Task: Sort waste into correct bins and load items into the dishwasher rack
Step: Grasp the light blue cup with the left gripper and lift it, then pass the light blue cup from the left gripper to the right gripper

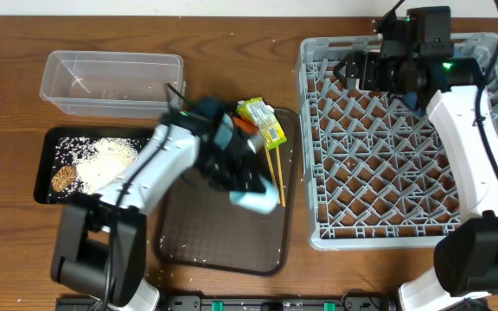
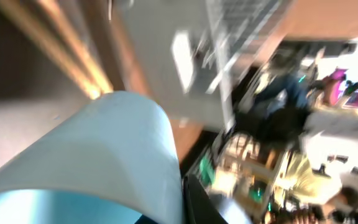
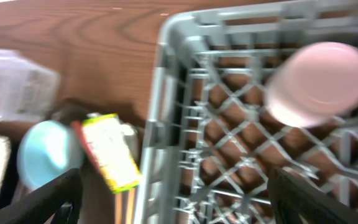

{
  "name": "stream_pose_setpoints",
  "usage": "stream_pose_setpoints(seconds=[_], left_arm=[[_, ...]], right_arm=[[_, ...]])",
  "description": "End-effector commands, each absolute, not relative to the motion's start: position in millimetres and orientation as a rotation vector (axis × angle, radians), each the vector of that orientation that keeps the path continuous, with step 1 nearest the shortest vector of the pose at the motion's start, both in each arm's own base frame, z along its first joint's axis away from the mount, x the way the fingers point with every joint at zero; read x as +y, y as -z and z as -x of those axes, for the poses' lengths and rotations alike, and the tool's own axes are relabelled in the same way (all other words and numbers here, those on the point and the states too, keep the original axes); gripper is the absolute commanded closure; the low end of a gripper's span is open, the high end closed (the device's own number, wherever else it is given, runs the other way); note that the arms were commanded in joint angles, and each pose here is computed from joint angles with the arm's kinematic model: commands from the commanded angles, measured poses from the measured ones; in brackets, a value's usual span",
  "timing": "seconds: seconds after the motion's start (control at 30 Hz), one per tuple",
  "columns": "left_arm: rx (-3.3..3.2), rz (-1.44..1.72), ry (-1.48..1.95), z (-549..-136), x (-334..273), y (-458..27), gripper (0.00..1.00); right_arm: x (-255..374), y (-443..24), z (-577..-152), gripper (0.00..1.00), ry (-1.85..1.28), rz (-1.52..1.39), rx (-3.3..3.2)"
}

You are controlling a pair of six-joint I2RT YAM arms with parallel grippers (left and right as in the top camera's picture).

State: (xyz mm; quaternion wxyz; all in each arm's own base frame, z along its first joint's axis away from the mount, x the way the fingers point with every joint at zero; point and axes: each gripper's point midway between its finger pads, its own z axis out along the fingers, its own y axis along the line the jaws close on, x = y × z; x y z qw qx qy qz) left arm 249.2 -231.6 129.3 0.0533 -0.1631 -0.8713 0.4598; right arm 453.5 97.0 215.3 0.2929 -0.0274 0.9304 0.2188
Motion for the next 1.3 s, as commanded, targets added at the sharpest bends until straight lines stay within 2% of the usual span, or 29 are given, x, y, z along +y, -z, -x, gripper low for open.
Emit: stream_pose_setpoints(seconds=[0.0, 0.23, 0.5, 0.9, 1.27], left_arm=[[-2.567, 0.45, -1.739, -281.2, -230.4, -169.8, 0.94], [-2.411, 0.47, -2.302, -329.2, -187.5, -231.3, 0.94], [-2.466, 0.399, -2.328, -343.4, -165.7, -232.6, 0.94], [-2.462, 0.441, -2.33, -342.3, -170.8, -233.2, 0.94], [-2.468, 0.466, -2.337, -343.5, -171.2, -233.8, 0.94]], right_arm=[[123.7, -231.4, -444.9, 0.12, -0.794, 0.25, 2.405], [153.4, -254.6, -429.6, 0.11, -1.023, 0.48, 2.257], [197.6, -275.5, -410.4, 0.11, -1.278, 0.712, 2.007], [254.5, -239.6, -396.9, 0.12, -1.407, 0.715, 1.934], [266.0, -208.7, -380.8, 0.12, -1.46, 0.689, 1.946]])
